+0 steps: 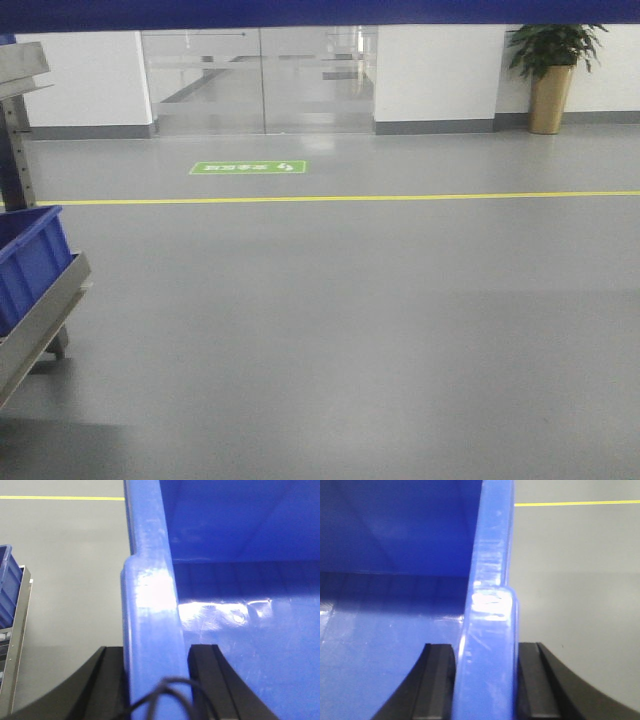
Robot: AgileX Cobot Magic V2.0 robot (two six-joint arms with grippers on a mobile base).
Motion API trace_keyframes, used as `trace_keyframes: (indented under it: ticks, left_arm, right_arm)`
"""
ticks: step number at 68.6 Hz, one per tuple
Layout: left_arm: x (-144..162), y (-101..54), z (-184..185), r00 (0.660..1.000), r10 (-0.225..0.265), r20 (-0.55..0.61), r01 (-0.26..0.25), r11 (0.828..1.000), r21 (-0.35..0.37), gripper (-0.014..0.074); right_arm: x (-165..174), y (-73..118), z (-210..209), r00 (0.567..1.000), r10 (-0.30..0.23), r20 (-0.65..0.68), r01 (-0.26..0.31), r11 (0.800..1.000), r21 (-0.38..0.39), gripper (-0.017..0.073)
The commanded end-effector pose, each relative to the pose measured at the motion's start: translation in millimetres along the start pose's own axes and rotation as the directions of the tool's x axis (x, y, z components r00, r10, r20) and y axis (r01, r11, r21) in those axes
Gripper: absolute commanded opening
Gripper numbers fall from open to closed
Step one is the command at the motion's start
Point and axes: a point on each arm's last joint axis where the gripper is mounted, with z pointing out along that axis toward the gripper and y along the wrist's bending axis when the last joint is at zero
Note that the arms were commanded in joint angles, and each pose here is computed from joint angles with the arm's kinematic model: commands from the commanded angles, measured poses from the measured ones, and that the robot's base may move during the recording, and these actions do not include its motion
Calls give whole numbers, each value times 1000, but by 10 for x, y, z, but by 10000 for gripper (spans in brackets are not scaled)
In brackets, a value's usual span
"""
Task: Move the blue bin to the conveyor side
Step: 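Carry the blue bin with both grippers toward the red-framed table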
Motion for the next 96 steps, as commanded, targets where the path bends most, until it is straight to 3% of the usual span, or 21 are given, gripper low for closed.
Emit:
trace_keyframes:
  ticks: [1,96]
  left_arm:
    - [-124,30,-127,990,38,137,-36,999,-16,-16]
    - [-125,32,-127,990,39,138,-37,999,-18,-16]
  right_arm:
    - [-157,-39,-158,985,-55,165,50,998,36,-76]
    - [-158,-39,-158,984,-55,167,50,998,36,-76]
